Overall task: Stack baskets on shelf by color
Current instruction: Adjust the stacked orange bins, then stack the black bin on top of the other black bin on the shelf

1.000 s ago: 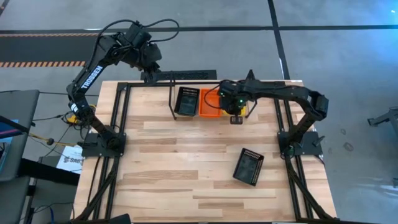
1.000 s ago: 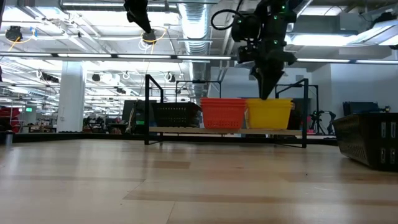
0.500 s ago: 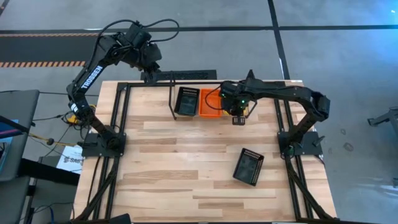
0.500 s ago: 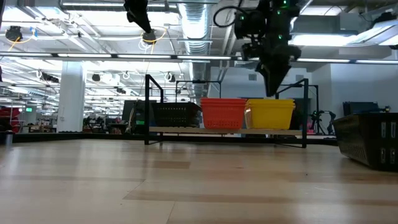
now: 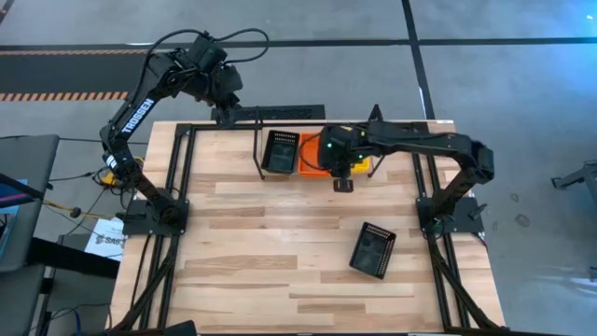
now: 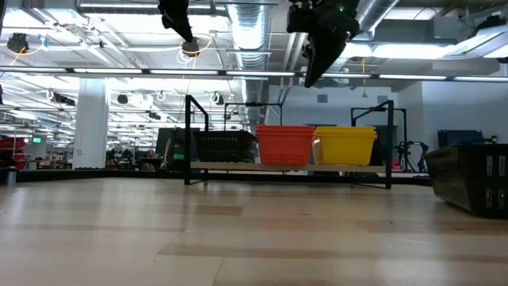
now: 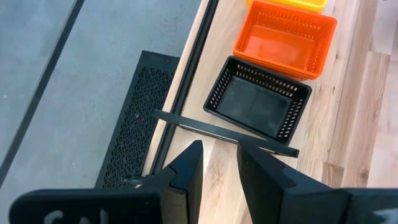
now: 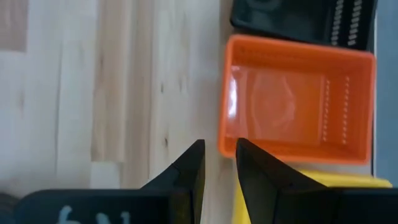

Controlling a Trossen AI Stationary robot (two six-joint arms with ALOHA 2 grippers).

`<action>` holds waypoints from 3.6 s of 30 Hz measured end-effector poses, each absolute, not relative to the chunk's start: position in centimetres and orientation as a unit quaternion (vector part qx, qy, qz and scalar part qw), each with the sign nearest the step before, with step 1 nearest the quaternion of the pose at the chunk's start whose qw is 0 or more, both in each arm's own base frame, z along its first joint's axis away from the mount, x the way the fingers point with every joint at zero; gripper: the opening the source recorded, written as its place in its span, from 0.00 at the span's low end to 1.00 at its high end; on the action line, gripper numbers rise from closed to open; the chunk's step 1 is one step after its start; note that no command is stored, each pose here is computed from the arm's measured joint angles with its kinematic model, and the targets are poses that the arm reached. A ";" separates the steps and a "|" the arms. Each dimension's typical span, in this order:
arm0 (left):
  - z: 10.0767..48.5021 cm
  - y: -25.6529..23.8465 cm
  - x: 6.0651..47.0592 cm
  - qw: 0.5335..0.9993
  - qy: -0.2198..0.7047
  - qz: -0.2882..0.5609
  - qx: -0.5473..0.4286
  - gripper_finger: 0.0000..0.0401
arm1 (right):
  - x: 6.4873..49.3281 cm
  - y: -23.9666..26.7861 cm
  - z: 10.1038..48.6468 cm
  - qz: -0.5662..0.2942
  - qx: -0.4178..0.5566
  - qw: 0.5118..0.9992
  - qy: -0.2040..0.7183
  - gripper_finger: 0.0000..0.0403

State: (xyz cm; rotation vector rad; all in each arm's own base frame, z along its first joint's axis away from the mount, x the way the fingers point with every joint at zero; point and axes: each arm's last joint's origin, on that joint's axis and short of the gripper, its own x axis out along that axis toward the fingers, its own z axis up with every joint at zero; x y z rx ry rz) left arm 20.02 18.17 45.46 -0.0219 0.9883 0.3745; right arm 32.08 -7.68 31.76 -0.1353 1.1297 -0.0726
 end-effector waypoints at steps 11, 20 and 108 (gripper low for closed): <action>45.5 18.2 20.0 0.864 0.471 0.178 -0.010 0.22 | 33.0 -6.2 31.8 -0.030 -0.058 0.856 0.512 0.28; 45.4 18.1 19.9 0.861 0.477 0.176 -0.014 0.22 | 34.5 -6.9 30.1 -0.041 -0.018 0.854 0.518 0.46; 45.4 18.1 19.9 0.861 0.481 0.165 0.006 0.22 | 22.3 1.3 32.4 -0.241 0.193 0.719 0.623 0.01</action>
